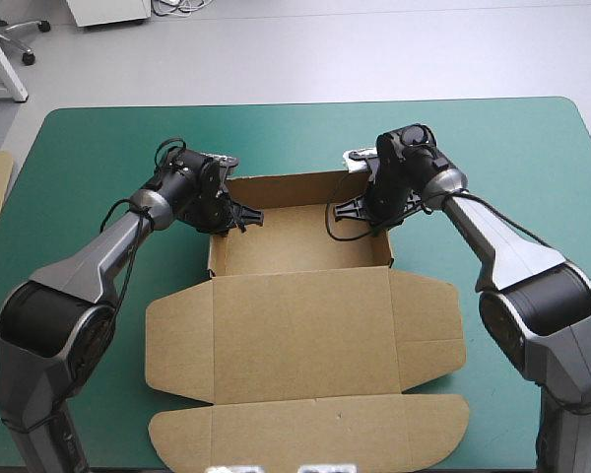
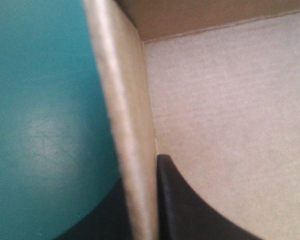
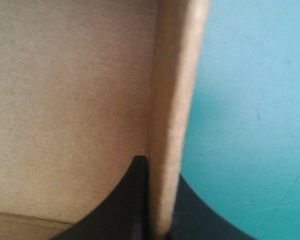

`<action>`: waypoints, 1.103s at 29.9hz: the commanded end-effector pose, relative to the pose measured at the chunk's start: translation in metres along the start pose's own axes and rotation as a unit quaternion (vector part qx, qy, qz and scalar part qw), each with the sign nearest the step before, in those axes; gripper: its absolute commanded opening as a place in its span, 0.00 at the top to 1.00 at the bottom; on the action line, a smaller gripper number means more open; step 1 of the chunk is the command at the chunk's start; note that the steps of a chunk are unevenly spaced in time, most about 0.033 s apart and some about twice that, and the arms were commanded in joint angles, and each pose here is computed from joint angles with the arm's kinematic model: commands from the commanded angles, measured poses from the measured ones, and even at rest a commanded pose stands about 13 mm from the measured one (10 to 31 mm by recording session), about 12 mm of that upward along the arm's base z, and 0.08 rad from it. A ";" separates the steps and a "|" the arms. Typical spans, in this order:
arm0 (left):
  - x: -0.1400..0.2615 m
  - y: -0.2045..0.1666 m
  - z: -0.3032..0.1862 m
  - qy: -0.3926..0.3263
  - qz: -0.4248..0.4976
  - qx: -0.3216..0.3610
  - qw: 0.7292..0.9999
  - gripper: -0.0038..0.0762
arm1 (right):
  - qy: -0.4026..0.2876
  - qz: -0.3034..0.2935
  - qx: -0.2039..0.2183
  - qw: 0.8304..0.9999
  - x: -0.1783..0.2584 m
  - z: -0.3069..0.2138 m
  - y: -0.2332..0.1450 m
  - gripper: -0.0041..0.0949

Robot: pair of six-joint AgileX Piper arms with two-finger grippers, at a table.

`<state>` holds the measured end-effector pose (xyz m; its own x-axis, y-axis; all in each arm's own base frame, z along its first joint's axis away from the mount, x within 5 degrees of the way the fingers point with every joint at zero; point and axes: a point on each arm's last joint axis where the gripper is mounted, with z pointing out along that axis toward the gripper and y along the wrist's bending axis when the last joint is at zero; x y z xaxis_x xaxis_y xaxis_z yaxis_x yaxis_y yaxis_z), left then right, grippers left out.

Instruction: Fold the box

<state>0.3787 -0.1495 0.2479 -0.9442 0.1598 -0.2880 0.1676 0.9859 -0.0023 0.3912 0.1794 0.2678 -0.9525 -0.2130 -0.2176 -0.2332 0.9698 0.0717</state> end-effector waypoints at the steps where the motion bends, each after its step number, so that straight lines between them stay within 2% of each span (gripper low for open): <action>1: -0.004 -0.002 -0.011 -0.020 0.039 -0.004 0.999 0.97 | -0.043 -0.032 -0.002 0.999 -0.005 -0.020 0.000 0.98; 23: -0.008 0.002 -0.010 -0.033 0.037 -0.004 0.999 0.96 | -0.041 -0.040 -0.003 0.998 -0.009 -0.009 0.001 0.96; 26: -0.009 0.002 -0.013 -0.036 0.047 -0.004 0.998 0.86 | -0.034 -0.047 -0.002 0.998 -0.008 -0.009 0.001 0.87; 30: -0.018 0.001 -0.026 -0.059 0.045 0.000 0.997 0.61 | -0.043 -0.050 -0.003 0.998 -0.011 -0.021 0.002 0.65; 33: -0.023 0.000 -0.035 -0.069 0.043 0.001 0.997 0.47 | -0.055 -0.053 -0.003 0.997 -0.015 -0.030 0.002 0.53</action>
<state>0.3908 -0.1503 0.2508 -0.9213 0.2410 -0.3053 0.2429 0.9695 0.0323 0.4038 0.1834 0.2587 -0.9312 -0.2893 -0.2219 -0.3079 0.9499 0.0534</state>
